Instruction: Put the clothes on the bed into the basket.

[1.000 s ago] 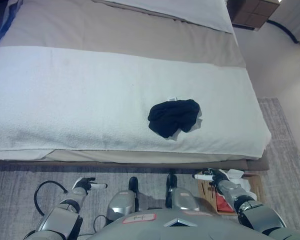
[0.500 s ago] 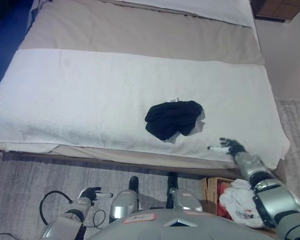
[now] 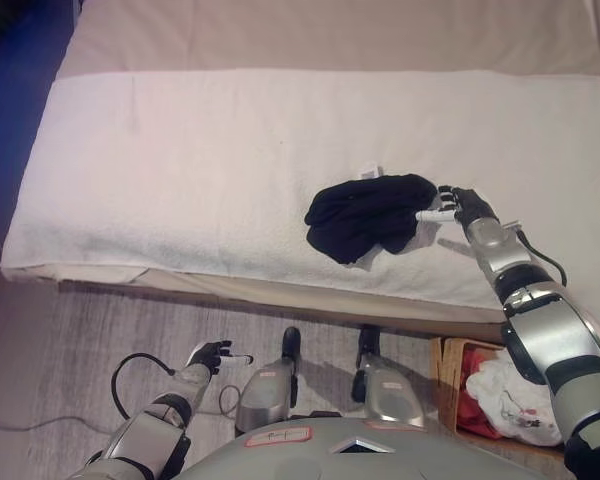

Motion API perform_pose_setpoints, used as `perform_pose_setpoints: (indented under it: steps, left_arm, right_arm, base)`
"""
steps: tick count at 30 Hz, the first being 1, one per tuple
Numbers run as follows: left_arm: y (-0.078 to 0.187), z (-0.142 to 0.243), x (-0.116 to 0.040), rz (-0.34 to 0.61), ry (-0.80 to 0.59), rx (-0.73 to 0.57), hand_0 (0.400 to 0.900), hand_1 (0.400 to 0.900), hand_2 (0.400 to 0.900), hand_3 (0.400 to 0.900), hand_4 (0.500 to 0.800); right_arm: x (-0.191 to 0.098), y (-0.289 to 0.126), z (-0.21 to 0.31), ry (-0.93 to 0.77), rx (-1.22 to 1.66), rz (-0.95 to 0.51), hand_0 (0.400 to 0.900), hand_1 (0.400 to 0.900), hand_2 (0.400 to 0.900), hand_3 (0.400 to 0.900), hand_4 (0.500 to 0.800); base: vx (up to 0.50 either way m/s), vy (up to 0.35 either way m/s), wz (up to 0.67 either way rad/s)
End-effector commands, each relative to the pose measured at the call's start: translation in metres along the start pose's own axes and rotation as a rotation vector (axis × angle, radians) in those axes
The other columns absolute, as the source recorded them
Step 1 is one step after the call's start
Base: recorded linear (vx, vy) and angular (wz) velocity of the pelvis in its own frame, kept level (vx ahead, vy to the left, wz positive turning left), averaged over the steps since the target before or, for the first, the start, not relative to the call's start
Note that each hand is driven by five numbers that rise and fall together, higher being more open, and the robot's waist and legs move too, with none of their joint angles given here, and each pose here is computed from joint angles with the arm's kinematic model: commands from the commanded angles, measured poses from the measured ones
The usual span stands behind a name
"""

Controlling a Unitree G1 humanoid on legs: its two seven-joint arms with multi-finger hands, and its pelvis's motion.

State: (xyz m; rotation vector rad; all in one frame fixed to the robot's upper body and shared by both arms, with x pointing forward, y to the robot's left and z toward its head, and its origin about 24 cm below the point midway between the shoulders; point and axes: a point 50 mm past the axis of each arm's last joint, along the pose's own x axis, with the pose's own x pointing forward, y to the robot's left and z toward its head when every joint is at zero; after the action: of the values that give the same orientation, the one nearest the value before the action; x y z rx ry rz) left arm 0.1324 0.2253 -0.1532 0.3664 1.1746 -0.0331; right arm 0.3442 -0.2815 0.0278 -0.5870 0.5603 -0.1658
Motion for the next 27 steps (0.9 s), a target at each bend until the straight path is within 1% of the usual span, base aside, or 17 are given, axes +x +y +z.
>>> perform_pose_setpoints:
  steps: [1,7,12,20,26,27]
  left_arm:
    - [0.025,-0.003,-0.001,0.076,0.011,0.035,0.900,0.900,0.900,0.900,0.800]
    - [0.030,0.007,-0.001,0.081,-0.028,0.053,0.900,0.900,0.900,0.900,0.800]
    - [0.034,0.018,-0.002,0.089,-0.076,0.060,0.900,0.900,0.900,0.900,0.800]
    - [0.027,0.010,-0.004,0.052,-0.091,0.079,0.900,0.900,0.900,0.900,0.800]
    - [0.021,0.006,-0.005,0.023,-0.099,0.093,0.900,0.900,0.900,0.900,0.800]
    - [0.022,0.007,-0.005,0.023,-0.102,0.093,0.900,0.900,0.900,0.900,0.800]
  right_arm:
    - [0.001,-0.019,0.063,-0.147,0.038,-0.097,0.900,0.900,0.900,0.900,0.800]
    - [0.000,-0.029,0.075,-0.164,0.062,-0.130,0.900,0.900,0.900,0.900,0.800]
    - [-0.004,-0.049,0.090,-0.198,0.093,-0.187,0.900,0.900,0.900,0.900,0.800]
    - [-0.010,-0.079,0.105,-0.240,0.162,-0.268,0.900,0.900,0.900,0.900,0.800]
    - [-0.012,-0.082,0.114,-0.263,0.177,-0.268,0.900,0.900,0.900,0.900,0.800]
    - [-0.012,-0.081,0.114,-0.261,0.169,-0.265,0.449,0.449,0.449,0.449,0.529]
  base:
    - [-0.032,0.065,0.20]
    - [-0.040,0.075,0.23]
    - [-0.040,0.069,0.26]
    - [0.001,0.055,0.15]
    - [0.003,0.033,0.14]
    - [0.010,0.020,0.14]
